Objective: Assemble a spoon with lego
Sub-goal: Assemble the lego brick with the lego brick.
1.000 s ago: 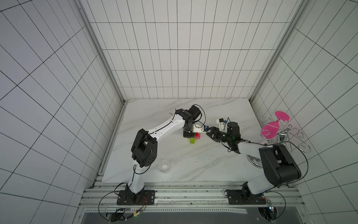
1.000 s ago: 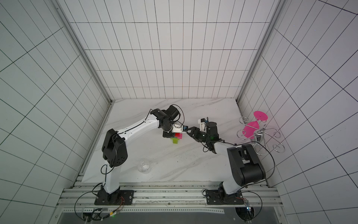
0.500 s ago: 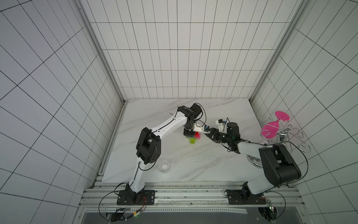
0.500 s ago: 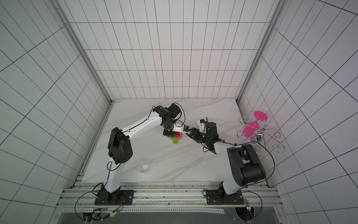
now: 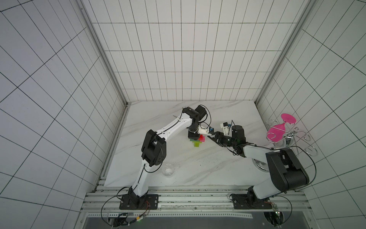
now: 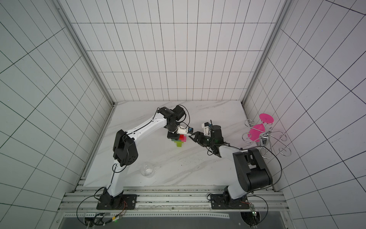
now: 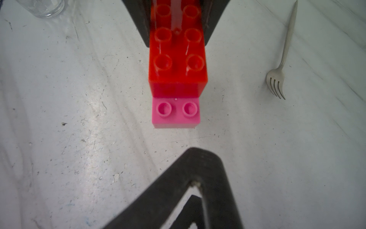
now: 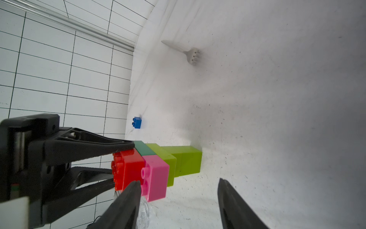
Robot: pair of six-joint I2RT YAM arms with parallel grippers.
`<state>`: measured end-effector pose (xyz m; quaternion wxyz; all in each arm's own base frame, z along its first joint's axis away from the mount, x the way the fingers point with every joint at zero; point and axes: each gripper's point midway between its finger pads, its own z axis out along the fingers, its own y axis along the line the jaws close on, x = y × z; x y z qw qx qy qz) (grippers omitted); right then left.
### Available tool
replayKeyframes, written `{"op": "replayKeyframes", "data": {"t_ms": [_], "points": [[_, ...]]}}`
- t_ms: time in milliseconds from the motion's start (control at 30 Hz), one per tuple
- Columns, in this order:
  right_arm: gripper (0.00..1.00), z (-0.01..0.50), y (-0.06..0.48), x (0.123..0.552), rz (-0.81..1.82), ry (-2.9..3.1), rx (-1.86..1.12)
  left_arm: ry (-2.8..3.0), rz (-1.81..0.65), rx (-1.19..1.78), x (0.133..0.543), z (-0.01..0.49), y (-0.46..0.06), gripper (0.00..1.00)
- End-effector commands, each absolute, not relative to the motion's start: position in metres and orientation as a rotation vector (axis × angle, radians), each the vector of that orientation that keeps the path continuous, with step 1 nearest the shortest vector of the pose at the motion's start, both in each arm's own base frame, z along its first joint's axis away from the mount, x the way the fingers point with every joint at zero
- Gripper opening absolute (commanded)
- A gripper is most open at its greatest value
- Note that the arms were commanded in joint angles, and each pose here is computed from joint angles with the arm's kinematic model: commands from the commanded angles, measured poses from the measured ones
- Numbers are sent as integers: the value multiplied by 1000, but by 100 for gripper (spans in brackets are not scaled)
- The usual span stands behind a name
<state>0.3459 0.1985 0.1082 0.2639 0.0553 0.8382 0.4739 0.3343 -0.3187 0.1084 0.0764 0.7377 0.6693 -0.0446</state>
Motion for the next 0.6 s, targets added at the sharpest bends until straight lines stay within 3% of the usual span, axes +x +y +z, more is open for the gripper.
{"op": "replayKeyframes", "data": {"t_ms": [0,567], "points": [[65,119,202,347,1268,2243,113,2266,-95,2441,302,20,-279,2],[65,117,199,346,1194,2249,92,2310,-15,2503,300,-6,-277,1]]}}
